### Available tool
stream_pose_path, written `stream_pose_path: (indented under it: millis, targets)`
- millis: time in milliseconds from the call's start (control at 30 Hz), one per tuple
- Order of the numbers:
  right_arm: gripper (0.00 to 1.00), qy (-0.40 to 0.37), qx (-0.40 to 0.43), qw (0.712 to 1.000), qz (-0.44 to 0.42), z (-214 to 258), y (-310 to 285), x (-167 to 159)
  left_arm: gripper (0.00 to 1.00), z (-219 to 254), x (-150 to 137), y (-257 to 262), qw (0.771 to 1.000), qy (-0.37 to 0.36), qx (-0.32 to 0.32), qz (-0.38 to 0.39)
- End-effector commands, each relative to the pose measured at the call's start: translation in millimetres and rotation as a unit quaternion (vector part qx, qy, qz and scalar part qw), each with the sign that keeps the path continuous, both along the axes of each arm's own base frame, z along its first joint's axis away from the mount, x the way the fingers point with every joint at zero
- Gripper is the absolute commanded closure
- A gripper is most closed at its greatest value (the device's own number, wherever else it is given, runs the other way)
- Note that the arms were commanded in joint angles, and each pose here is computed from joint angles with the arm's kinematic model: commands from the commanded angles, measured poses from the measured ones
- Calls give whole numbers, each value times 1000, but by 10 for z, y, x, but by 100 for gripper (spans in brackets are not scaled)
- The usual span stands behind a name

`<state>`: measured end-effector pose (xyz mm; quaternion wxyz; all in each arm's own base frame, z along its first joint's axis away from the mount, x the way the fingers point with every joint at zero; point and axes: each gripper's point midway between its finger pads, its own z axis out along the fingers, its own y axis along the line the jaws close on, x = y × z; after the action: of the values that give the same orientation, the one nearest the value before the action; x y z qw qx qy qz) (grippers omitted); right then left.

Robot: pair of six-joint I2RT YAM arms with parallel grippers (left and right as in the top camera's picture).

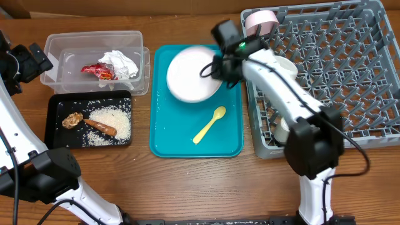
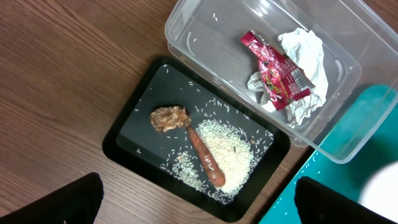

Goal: Sort waste into correct bins and load items into the dishwasher
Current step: 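Grasp the white plate on the teal tray with the right gripper, then stand the white plate upright in the back of the rack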

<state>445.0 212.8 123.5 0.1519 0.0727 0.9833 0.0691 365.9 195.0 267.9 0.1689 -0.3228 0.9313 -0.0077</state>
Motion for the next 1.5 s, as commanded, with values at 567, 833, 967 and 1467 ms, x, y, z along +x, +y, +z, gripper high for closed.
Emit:
stream_pose_path:
  millis: [567, 833, 967, 1467]
  targets:
    - [96, -250, -462, 761, -381, 1475, -3142, 155, 0, 32, 19, 20, 1000, -6, 4, 2]
    - [96, -229, -454, 781, -363, 760, -3122, 190, 0, 32, 19, 20, 1000, -6, 4, 2]
    - [96, -214, -463, 784, -353, 589, -3121, 194, 0, 32, 18, 23, 1000, -6, 4, 3]
    - [1, -276, -173, 926, -192, 1497, -1810, -74, 0, 32, 18, 23, 1000, -6, 4, 3]
